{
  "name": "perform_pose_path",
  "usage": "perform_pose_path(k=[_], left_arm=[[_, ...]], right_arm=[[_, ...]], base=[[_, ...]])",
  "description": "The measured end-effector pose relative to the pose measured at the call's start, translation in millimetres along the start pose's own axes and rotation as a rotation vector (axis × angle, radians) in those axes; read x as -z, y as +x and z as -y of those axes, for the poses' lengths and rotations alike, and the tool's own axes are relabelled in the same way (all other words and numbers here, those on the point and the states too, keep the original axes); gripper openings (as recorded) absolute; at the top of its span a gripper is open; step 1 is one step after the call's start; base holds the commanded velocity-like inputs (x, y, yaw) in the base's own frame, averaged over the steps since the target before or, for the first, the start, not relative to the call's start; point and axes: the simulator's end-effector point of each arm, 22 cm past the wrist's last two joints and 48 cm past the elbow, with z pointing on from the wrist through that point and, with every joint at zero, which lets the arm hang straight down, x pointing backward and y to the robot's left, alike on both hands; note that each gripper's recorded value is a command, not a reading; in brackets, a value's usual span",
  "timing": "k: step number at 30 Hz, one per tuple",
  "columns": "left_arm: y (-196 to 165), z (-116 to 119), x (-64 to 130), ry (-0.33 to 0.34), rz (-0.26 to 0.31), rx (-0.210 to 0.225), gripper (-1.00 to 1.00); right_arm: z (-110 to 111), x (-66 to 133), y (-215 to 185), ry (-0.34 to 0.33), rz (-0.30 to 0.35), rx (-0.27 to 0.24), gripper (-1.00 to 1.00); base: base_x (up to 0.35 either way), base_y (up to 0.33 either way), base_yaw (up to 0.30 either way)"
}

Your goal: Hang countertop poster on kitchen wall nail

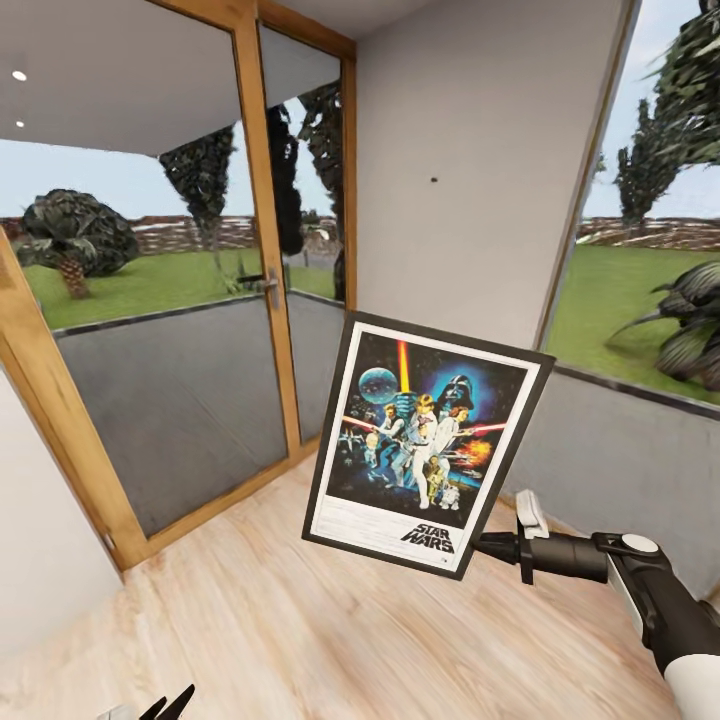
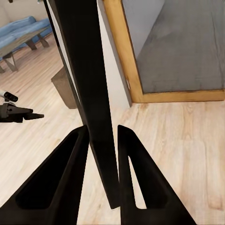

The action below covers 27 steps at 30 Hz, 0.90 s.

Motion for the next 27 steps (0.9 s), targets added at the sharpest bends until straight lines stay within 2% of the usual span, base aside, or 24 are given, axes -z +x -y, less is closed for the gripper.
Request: perform_pose_path(k=[27], left_arm=[[0.0, 0.0, 0.0, 0.0, 0.0, 0.0, 1.0]], right_arm=[[-0.1, 0.0, -1.0, 0.0, 0.0, 0.004, -1.0]], base=[[0.244, 0.277, 0.0]])
